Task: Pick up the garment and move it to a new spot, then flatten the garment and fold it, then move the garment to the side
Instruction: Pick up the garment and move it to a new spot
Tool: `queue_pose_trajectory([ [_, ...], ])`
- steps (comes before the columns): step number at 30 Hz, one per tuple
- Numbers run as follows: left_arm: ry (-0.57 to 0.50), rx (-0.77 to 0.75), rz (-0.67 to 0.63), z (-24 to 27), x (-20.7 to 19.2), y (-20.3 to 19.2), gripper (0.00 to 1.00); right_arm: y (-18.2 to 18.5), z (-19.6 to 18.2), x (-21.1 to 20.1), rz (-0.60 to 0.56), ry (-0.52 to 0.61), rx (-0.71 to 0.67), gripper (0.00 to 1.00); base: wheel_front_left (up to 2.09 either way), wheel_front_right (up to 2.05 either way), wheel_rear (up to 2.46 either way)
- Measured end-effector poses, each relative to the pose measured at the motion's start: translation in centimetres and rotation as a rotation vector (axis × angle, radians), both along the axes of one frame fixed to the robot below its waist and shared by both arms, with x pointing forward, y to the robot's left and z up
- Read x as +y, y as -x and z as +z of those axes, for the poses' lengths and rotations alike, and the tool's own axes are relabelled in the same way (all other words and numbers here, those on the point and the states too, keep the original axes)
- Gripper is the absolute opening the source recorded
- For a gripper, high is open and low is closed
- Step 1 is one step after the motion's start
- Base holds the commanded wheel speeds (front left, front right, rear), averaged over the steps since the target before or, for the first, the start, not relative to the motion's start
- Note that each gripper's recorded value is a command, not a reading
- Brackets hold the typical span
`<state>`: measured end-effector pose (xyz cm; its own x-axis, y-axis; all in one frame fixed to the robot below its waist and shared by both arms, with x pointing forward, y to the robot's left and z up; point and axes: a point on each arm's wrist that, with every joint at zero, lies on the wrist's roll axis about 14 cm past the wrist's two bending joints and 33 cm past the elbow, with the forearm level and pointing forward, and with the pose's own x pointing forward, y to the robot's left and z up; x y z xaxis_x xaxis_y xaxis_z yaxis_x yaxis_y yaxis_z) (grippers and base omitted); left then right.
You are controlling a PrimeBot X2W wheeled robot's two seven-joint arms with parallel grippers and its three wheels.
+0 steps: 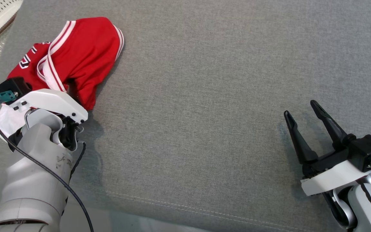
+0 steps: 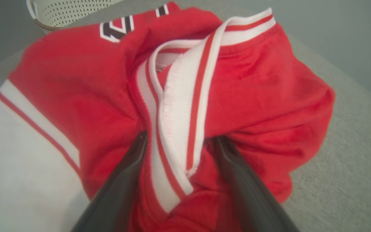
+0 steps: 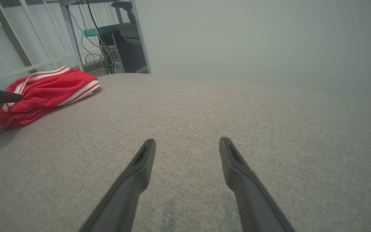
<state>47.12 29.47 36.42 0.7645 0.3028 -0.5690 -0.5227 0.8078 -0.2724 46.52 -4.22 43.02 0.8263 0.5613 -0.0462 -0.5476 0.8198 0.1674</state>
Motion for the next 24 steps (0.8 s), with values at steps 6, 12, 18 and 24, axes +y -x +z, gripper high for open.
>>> queue_pose_trajectory([
  [6,-0.001,0.034,-0.018,-1.4,-0.4,-0.2,1.00,-0.3,-0.8,-0.7,-0.010,0.009,0.016,1.00,0.00,0.00,0.00],
  [12,-0.008,0.044,-0.031,-2.1,-0.6,-1.0,1.00,-0.9,-1.3,-0.9,-0.006,0.016,0.020,1.00,0.00,0.00,0.00],
  [18,-0.025,0.027,-0.039,-2.0,-0.8,-1.4,0.00,-0.9,-1.3,-1.1,-0.008,0.021,0.020,1.00,0.00,0.00,0.00],
  [24,-0.054,-0.074,-0.055,-0.2,-1.1,-2.3,0.00,-0.8,-0.6,-1.1,-0.014,0.019,0.005,1.00,0.00,0.00,0.00],
])
